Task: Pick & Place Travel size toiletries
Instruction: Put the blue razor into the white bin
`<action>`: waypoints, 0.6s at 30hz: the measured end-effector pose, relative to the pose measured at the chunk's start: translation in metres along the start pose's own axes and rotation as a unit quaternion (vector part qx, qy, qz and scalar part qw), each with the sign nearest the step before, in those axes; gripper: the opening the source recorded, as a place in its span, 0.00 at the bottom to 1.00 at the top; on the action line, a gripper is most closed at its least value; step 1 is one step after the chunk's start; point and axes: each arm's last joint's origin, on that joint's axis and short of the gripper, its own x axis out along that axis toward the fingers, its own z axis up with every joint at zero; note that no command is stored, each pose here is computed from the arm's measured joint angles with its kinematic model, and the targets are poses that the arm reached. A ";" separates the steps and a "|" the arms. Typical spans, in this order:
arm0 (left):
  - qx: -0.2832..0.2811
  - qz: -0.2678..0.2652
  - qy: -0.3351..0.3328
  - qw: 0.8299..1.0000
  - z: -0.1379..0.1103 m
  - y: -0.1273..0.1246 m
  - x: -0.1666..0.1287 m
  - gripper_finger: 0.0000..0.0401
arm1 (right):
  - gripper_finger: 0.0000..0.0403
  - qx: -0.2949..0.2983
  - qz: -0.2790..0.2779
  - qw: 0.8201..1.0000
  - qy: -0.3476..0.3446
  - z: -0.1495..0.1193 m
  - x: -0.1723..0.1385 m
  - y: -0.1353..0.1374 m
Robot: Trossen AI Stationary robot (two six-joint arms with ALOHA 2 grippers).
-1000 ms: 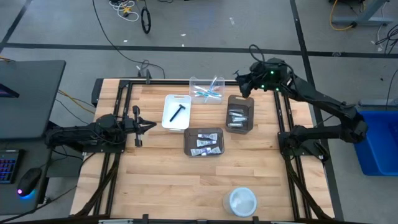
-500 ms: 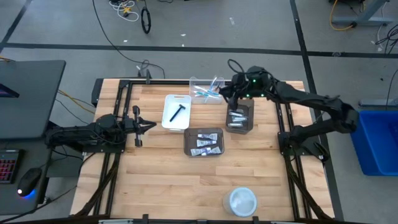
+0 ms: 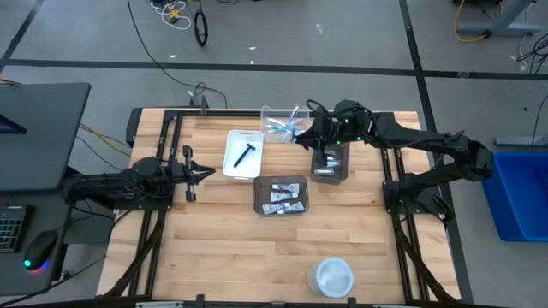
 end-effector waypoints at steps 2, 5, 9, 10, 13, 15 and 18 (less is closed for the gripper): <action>0.000 0.000 0.000 1.000 0.000 0.000 0.000 0.07 | 0.14 -0.009 -0.001 1.000 -0.013 0.003 0.001 0.004; 0.000 0.000 0.000 1.000 0.000 0.000 0.000 0.07 | 0.14 -0.008 -0.008 0.999 -0.041 0.009 0.001 0.005; 0.000 0.000 0.000 1.000 0.000 0.000 0.000 0.07 | 0.14 0.001 -0.012 0.997 -0.073 0.016 0.001 0.004; 0.000 0.000 0.000 1.000 0.000 0.000 0.000 0.07 | 0.14 0.001 -0.012 0.997 -0.080 0.017 0.000 0.004; 0.000 0.000 0.000 1.000 0.000 0.000 0.000 0.07 | 0.14 0.004 -0.015 0.995 -0.102 0.021 0.000 0.003; 0.000 0.000 0.000 1.000 0.000 0.000 0.000 0.07 | 0.14 0.005 -0.016 0.993 -0.117 0.024 -0.001 0.003; 0.000 0.000 0.000 1.000 0.000 0.000 0.000 0.07 | 0.14 0.008 -0.018 0.990 -0.137 0.028 -0.002 0.002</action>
